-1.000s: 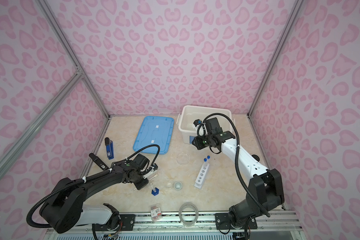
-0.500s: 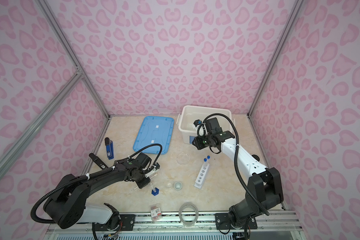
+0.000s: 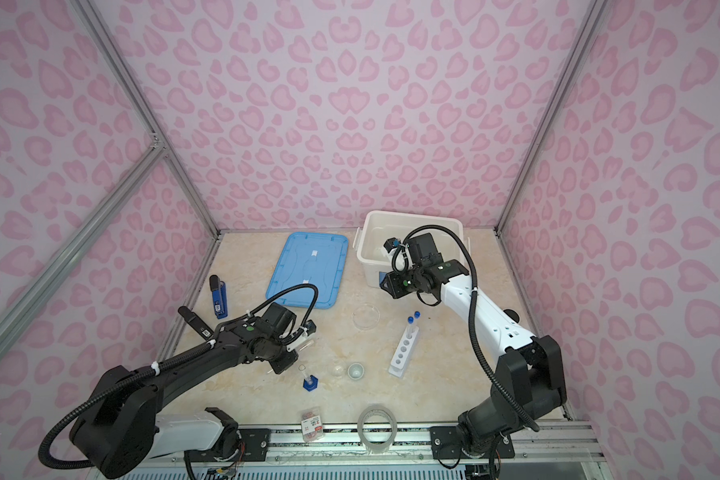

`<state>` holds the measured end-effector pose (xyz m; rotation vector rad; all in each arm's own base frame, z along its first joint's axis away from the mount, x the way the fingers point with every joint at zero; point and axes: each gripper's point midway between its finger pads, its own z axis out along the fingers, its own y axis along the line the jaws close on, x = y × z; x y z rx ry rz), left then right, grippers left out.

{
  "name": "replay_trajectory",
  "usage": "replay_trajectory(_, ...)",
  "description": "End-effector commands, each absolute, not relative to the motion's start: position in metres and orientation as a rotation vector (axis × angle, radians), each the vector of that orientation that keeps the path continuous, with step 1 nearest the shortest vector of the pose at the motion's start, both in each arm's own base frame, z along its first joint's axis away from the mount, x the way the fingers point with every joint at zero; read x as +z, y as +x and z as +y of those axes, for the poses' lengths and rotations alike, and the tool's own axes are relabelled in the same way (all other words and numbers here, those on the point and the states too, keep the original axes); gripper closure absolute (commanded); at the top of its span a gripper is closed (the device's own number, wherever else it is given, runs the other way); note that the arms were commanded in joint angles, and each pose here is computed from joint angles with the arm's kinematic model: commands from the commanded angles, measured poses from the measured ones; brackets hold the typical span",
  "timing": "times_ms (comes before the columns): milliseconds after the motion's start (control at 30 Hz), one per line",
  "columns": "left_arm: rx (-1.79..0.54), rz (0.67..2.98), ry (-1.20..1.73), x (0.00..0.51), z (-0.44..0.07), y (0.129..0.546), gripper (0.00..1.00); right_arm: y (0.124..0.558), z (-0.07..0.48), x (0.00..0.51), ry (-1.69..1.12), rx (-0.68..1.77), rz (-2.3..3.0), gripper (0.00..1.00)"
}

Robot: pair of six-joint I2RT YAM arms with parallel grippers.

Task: Organize the chemistry lab equipment
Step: 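Lift the white-capped test tube with left gripper, then move right gripper to the tube's white cap while left gripper holds it up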

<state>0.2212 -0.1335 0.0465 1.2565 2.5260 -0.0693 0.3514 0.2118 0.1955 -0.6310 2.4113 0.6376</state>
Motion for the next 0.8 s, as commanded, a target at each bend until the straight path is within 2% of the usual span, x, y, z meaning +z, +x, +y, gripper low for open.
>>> replay_trajectory(0,-0.109,2.427,1.211,0.071,-0.142,0.237,0.93,0.345,0.220,0.195,-0.664,0.672,2.429,0.72)
replay_trajectory(167,-0.166,2.234,1.157,0.118,-0.157,0.264,0.93,0.333,0.236,0.207,-0.752,0.696,2.404,0.67)
replay_trajectory(367,-0.324,2.030,1.199,0.161,-0.195,0.284,0.93,0.308,0.264,0.225,-0.903,0.779,2.326,0.52)
replay_trajectory(767,-0.436,1.871,1.215,0.183,-0.220,0.290,0.94,0.298,0.275,0.236,-0.927,0.772,2.320,0.47)
